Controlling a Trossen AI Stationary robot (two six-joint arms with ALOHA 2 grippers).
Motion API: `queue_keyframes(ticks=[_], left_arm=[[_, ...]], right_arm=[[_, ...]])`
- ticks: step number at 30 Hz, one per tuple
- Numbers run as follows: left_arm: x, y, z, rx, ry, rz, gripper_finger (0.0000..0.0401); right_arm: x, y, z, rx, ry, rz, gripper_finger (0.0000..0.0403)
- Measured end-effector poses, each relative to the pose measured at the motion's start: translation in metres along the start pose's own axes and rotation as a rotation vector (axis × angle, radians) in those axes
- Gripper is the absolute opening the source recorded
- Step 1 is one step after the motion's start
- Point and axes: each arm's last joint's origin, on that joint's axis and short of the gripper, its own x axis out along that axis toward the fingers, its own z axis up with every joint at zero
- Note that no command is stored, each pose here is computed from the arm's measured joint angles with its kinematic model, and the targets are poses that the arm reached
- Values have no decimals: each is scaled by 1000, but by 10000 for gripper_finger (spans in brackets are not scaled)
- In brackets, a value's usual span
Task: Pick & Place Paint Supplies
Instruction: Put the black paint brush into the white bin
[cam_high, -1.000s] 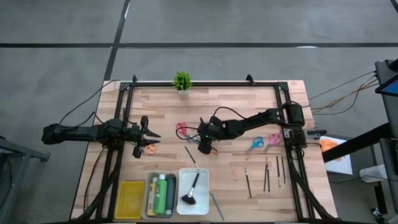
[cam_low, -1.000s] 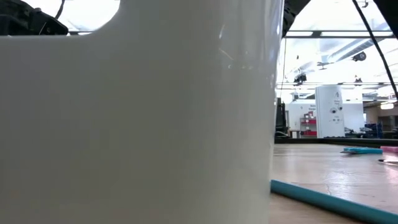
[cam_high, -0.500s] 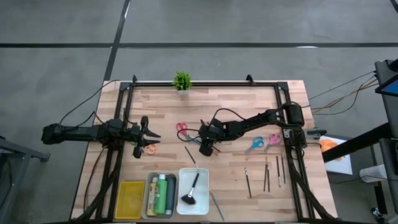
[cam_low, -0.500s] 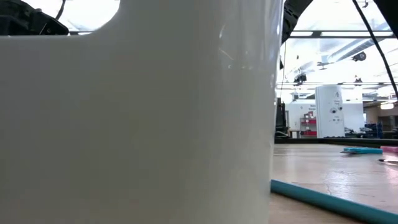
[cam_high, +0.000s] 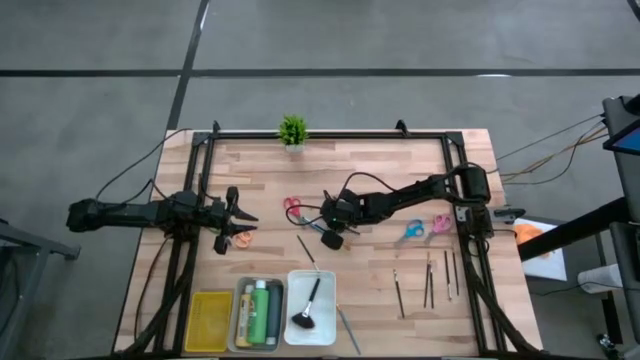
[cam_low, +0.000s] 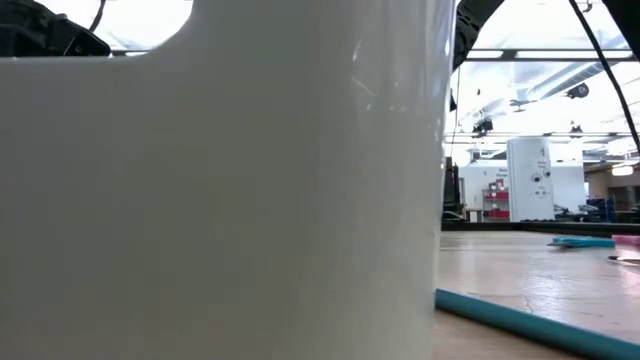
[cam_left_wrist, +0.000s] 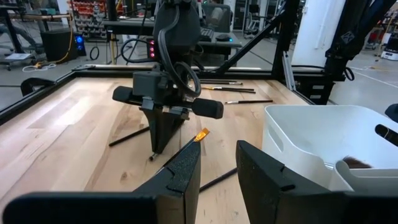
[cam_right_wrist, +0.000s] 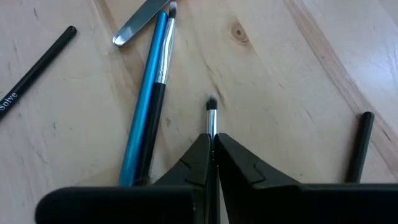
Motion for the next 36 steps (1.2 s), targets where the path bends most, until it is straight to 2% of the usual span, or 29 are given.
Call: queue_keyframes(ticks=[11, 16, 21, 24, 31, 36], left_arm=[[0, 0, 0, 0, 0, 0, 104], [0, 0, 0, 0, 0, 0, 104], [0, 0, 0, 0, 0, 0, 104], [0, 0, 0, 0, 0, 0, 104], [0, 0, 0, 0, 0, 0, 104], [0, 0, 0, 0, 0, 0, 104]], right_arm=[[-2, 0, 1, 3, -4, 12, 17], [-11, -3, 4, 4, 0, 30, 17], [-29, -6, 16, 9, -64, 51, 17], [-40, -6, 21, -55, -97, 71, 17], [-71, 4, 38, -345, -244, 319, 17], [-85, 6, 49, -512, -389, 348, 17]])
